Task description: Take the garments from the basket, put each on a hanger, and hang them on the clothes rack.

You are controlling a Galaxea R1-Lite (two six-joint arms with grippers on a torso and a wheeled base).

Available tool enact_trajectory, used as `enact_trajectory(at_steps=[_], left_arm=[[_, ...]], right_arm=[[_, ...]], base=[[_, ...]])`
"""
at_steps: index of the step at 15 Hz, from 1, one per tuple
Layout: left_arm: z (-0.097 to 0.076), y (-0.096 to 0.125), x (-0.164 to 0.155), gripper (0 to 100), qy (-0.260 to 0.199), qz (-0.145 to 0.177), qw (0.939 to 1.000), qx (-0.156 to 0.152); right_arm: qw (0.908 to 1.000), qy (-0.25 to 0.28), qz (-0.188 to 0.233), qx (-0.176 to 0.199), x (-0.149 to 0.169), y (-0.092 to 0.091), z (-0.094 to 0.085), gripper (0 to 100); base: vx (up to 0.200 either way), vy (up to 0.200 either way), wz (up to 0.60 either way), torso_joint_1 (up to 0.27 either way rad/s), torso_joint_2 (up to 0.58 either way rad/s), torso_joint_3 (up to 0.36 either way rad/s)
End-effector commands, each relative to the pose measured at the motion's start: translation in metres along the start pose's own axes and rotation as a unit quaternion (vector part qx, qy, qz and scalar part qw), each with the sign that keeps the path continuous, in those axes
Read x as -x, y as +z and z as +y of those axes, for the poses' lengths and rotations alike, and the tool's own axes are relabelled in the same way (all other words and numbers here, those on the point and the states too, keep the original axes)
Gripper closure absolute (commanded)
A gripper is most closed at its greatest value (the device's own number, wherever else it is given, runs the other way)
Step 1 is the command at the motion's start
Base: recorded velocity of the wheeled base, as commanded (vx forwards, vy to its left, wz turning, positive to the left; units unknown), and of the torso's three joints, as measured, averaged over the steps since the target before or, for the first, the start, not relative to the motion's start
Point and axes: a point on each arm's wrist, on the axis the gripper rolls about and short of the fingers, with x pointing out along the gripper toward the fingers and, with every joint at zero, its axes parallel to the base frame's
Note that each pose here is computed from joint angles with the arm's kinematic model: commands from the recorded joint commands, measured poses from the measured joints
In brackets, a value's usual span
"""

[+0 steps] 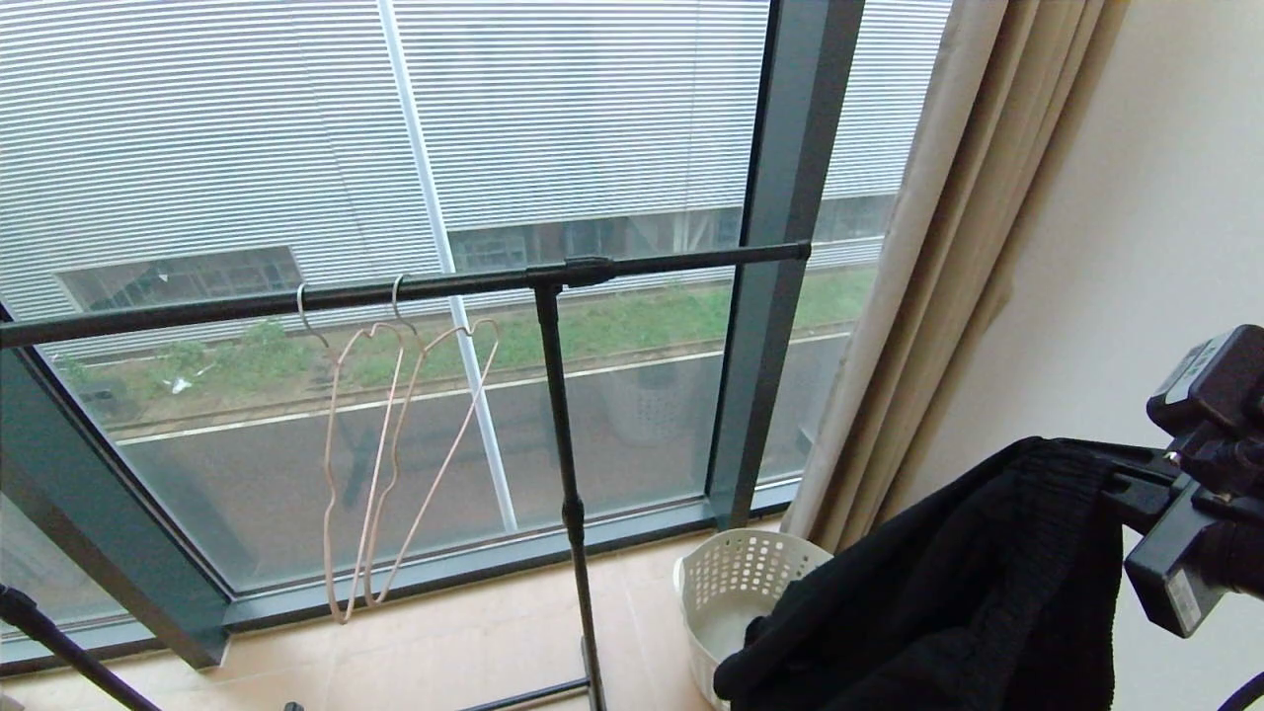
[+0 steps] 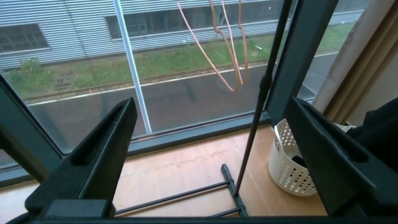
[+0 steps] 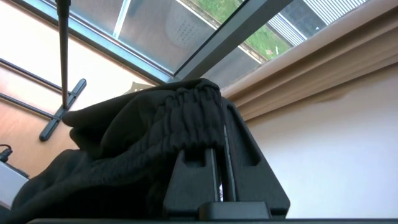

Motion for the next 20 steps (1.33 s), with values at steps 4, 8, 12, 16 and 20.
enact_trajectory(at_steps=[4,8,12,16,20], left_arm=[[0.0000,0.0000,-0.0001,0,0.001,0.001,1.0000,0.001],[0.0000,0.0000,-0.0001,0,0.001,0.001,1.0000,0.001],[0.0000,0.0000,-0.0001,0,0.000,0.001,1.0000,0.000],[0.0000,0.0000,-0.0001,0,0.000,0.001,1.0000,0.000],[0.0000,0.0000,-0.0001,0,0.000,0.001,1.0000,0.001]], right_arm=[[1.0000,0.000,-0.001,0.000,0.0002,0.0001,0.0000,100],[1.0000,0.001,0.002,0.001,-0.0003,-0.0016,0.0010,100],[1.0000,0.000,0.000,0.000,0.0006,-0.0012,0.0004,100],[1.0000,0.001,0.001,0.001,0.0005,-0.0016,0.0006,100],[1.0000,0.000,0.002,0.001,0.0000,-0.0017,0.0006,100]], base=[[0.000,0.000,0.45,0.008,0.00,0.002],[0.000,0.000,0.45,0.002,0.00,0.001],[-0.150,0.000,0.00,0.004,0.00,0.004],[0.000,0.200,0.00,-0.006,0.00,0.002],[0.000,0.200,0.00,0.008,0.00,0.002]])
